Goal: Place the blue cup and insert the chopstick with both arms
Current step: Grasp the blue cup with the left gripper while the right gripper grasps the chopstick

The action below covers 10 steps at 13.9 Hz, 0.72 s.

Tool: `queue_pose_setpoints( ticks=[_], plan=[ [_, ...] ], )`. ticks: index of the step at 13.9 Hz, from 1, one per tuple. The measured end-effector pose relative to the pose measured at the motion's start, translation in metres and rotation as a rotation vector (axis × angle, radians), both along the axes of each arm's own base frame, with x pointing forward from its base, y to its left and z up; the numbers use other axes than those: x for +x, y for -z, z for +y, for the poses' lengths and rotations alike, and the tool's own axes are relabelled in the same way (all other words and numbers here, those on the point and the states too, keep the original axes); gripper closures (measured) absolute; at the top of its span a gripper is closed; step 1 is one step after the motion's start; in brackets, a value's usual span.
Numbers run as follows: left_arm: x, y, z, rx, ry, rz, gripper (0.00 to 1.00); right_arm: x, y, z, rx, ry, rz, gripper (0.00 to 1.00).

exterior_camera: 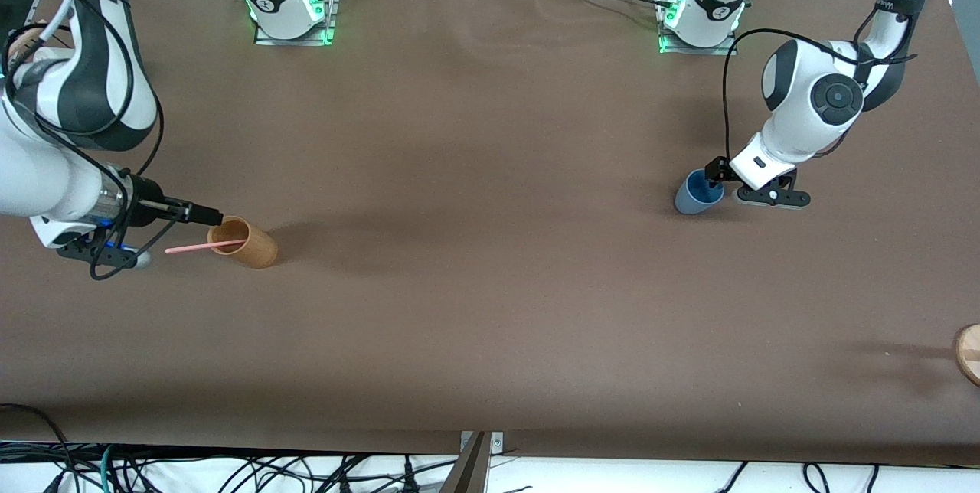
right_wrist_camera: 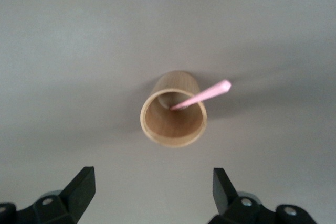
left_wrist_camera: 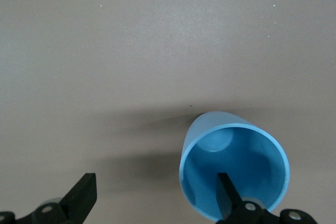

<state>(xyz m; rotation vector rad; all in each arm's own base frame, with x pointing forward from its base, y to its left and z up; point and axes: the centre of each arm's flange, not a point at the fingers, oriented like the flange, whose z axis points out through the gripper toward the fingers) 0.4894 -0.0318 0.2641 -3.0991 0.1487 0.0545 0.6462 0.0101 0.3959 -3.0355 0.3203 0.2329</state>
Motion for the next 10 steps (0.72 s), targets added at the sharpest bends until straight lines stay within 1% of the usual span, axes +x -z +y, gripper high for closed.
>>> queue_pose_setpoints(
  ticks=[3, 5, 6, 7, 8, 9, 10],
  plan=[
    [-0.002, 0.012, -0.001, -0.002, 0.001, -0.008, 0.0, 0.004, 0.032, -0.006, -0.001, 0.027, 0.028, 0.01],
    [-0.005, 0.024, -0.001, -0.004, 0.001, -0.016, 0.02, 0.008, 0.044, -0.01, -0.003, 0.036, 0.026, 0.12],
    [-0.007, 0.03, -0.001, -0.005, 0.001, -0.017, 0.02, 0.01, 0.046, -0.012, -0.005, 0.043, 0.016, 0.13],
    [-0.008, 0.034, -0.001, -0.005, 0.001, -0.014, 0.09, 0.012, 0.05, -0.015, -0.007, 0.054, 0.008, 0.13],
    [-0.008, 0.035, -0.001, -0.004, -0.003, -0.012, 0.21, 0.013, 0.055, -0.021, -0.009, 0.067, 0.008, 0.16],
    [-0.008, 0.036, -0.001, -0.004, -0.015, -0.012, 0.31, 0.013, 0.06, -0.027, -0.01, 0.08, 0.011, 0.16],
    [-0.008, 0.036, -0.001, -0.003, -0.035, -0.013, 0.43, 0.013, 0.064, -0.034, -0.01, 0.091, 0.014, 0.25]
  ],
)
